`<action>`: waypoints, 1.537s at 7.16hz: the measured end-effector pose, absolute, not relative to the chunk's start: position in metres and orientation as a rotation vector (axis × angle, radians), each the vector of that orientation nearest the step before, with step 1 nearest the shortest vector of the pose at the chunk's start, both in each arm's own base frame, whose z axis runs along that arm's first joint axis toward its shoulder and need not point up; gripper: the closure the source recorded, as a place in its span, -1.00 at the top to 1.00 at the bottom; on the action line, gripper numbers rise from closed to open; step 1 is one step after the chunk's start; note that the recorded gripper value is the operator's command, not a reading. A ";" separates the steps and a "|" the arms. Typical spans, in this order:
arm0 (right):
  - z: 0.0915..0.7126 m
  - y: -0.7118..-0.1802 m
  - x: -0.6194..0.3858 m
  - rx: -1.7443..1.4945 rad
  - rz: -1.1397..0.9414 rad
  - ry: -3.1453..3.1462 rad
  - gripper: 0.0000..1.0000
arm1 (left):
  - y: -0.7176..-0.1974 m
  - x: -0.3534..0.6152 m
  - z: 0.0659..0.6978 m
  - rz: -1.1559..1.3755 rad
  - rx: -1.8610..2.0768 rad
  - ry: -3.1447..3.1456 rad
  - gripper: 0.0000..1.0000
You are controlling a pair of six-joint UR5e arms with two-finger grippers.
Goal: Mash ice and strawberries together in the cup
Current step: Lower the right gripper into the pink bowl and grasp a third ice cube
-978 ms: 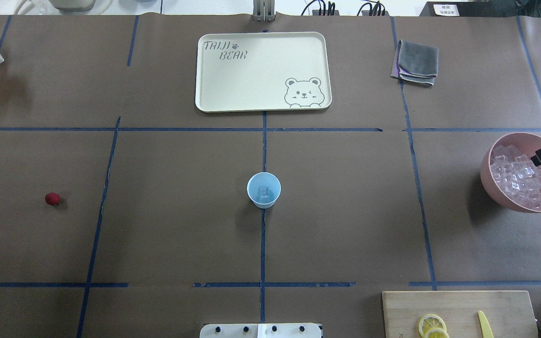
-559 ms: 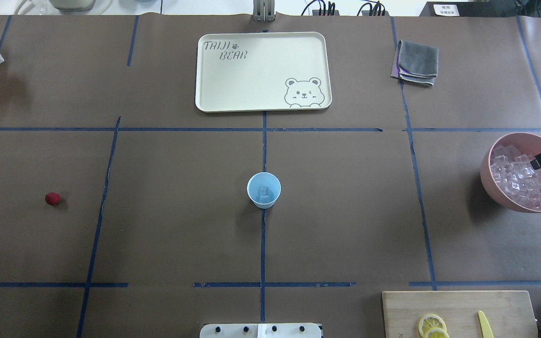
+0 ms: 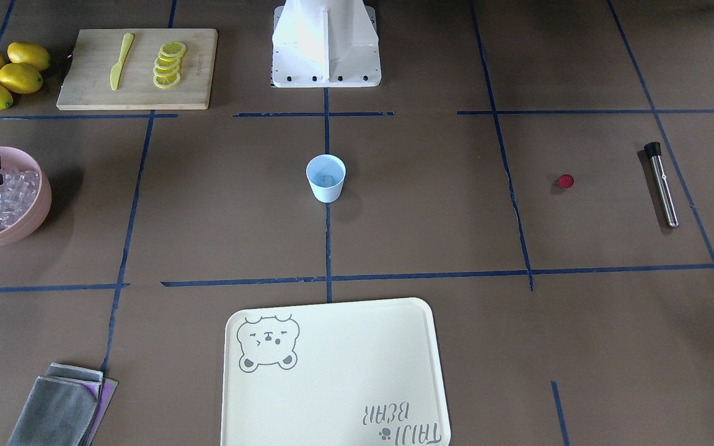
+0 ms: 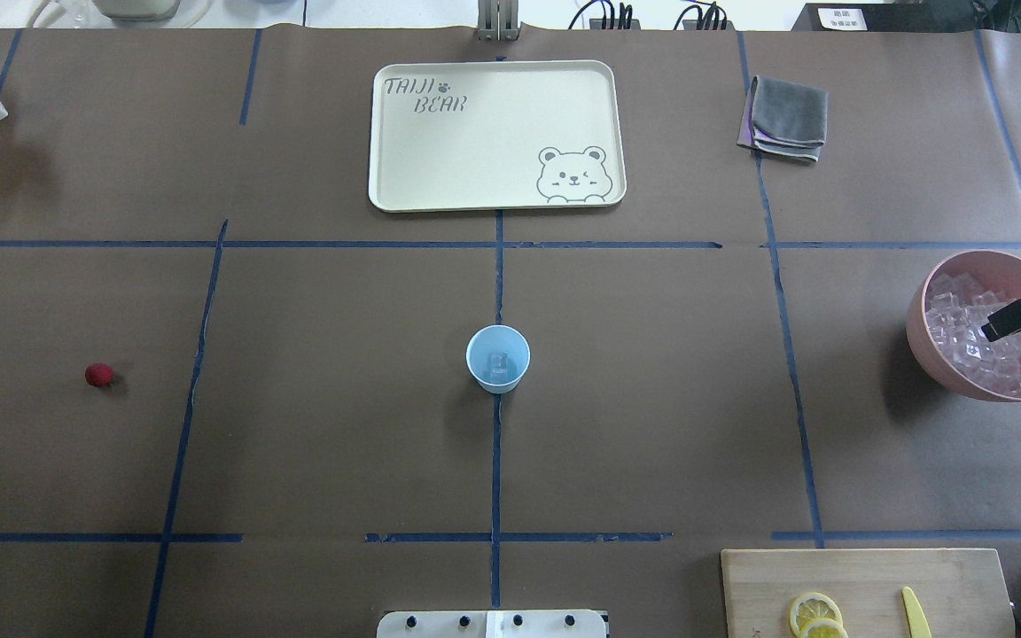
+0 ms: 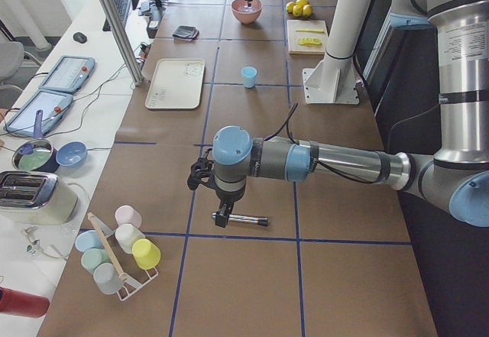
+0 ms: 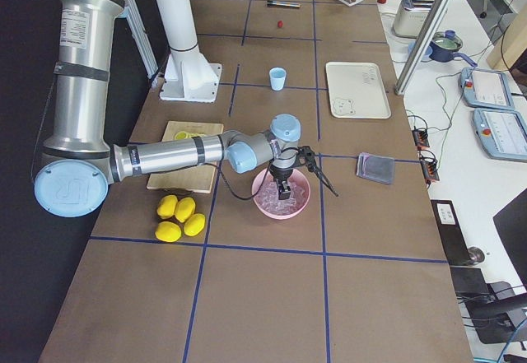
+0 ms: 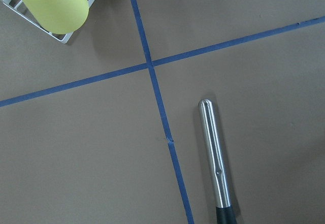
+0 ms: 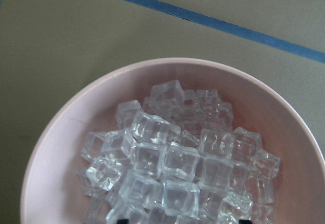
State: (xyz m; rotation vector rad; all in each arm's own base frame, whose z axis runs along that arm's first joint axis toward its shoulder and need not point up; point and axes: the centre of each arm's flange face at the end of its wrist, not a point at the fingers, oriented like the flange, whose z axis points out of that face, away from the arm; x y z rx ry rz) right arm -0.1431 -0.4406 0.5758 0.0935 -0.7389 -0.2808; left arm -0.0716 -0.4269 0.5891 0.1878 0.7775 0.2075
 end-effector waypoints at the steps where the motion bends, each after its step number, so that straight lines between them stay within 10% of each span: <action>1: 0.583 -0.445 -0.148 0.082 -0.284 -0.735 0.29 | -0.427 -0.072 0.589 0.208 0.189 0.777 1.00; 4: 0.588 -0.453 -0.156 0.072 -0.288 -0.732 0.14 | -0.427 -0.072 0.586 0.211 0.195 0.777 1.00; 8: 0.589 -0.453 -0.156 0.070 -0.288 -0.732 -0.85 | -0.427 -0.072 0.581 0.214 0.203 0.776 1.00; 11: 0.574 -0.455 -0.157 0.093 -0.295 -0.745 -0.86 | -0.427 -0.072 0.581 0.214 0.204 0.776 1.00</action>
